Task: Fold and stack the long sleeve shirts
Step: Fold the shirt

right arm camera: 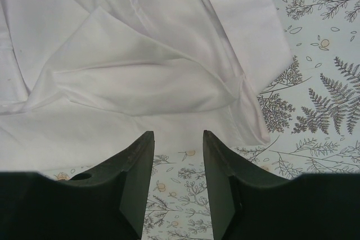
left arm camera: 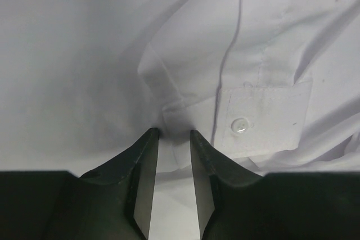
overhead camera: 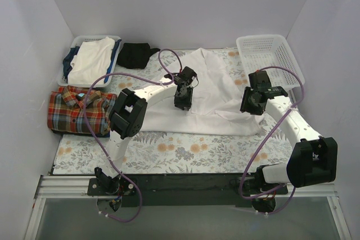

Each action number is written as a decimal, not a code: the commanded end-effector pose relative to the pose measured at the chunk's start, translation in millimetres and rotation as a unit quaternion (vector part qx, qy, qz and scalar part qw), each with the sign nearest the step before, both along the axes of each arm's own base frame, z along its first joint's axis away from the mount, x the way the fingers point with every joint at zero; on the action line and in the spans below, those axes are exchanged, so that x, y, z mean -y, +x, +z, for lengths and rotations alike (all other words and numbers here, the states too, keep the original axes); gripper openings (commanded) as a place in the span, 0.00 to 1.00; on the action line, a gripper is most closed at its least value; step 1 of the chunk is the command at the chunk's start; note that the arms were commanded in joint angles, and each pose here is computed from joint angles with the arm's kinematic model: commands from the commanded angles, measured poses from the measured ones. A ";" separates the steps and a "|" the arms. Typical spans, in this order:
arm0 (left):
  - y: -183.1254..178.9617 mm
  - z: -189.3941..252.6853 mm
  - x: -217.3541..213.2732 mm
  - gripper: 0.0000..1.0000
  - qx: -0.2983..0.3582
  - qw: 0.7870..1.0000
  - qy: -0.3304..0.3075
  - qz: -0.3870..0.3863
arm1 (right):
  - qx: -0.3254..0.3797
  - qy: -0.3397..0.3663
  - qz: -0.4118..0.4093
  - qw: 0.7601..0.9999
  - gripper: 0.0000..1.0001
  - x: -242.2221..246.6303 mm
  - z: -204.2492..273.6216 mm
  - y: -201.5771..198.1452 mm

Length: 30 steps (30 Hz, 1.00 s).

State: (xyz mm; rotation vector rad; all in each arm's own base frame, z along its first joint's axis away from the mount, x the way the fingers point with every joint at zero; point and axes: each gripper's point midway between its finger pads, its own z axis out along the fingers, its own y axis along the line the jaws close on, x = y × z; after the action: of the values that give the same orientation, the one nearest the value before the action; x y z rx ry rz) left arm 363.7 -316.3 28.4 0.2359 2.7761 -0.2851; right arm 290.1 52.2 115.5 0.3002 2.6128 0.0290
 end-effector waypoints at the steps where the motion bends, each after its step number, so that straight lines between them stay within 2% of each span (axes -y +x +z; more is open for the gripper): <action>1: -4.3 17.7 10.1 0.26 -0.002 0.999 -0.032 -0.007 | -0.006 0.003 -0.008 1.000 0.48 1.2 -4.3 -2.9; 2: -4.6 16.3 9.0 0.23 -0.003 1.000 -0.030 -0.007 | -0.005 0.003 -0.008 1.000 0.48 0.6 -3.6 -2.2; 3: -4.5 17.3 9.1 0.15 -0.002 1.000 -0.030 -0.008 | -0.005 0.004 -0.007 1.000 0.48 0.3 -3.6 -2.3; 6: -0.6 21.2 9.5 0.01 0.006 1.000 -0.030 -0.005 | -0.006 0.004 -0.007 1.000 0.48 0.3 -4.0 -2.3; 8: 0.1 25.4 9.8 0.00 0.007 1.000 -0.030 -0.004 | -0.007 0.004 -0.007 1.000 0.48 0.3 -4.9 -2.3; 13: 24.1 53.5 -7.2 0.00 0.072 0.997 0.013 0.026 | -0.011 0.003 -0.007 1.000 0.48 0.5 -7.9 -1.6; 19: 37.9 93.5 -23.5 0.00 0.132 0.990 0.034 0.048 | -0.036 0.011 0.000 0.999 0.48 -3.9 -31.2 -6.8; 22: 38.9 97.6 -28.9 0.09 0.140 0.988 0.043 0.055 | -0.056 0.019 0.006 0.998 0.48 -7.6 -50.0 -13.0; 23: 39.2 96.2 -31.7 0.15 0.141 0.987 0.050 0.058 | -0.062 0.022 0.007 0.998 0.48 -8.6 -55.1 -15.2; 24: 37.8 93.2 -32.8 0.29 0.138 0.987 0.053 0.057 | -0.069 0.026 0.010 0.997 0.48 -10.9 -61.4 -15.8; 27: 33.6 83.0 -32.9 0.36 0.126 0.989 0.054 0.053 | -0.093 0.026 0.012 0.995 0.47 -10.5 -79.8 -25.3; 30: 29.0 77.1 -27.0 0.37 0.115 0.992 0.039 0.044 | -0.109 0.020 0.010 0.994 0.47 -7.8 -92.2 -33.2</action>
State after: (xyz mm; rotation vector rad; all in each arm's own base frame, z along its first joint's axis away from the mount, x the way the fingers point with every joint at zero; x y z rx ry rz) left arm 394.0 -288.3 79.2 0.1574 2.6126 -0.0649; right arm 254.2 57.6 32.1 0.2905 2.8433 0.0331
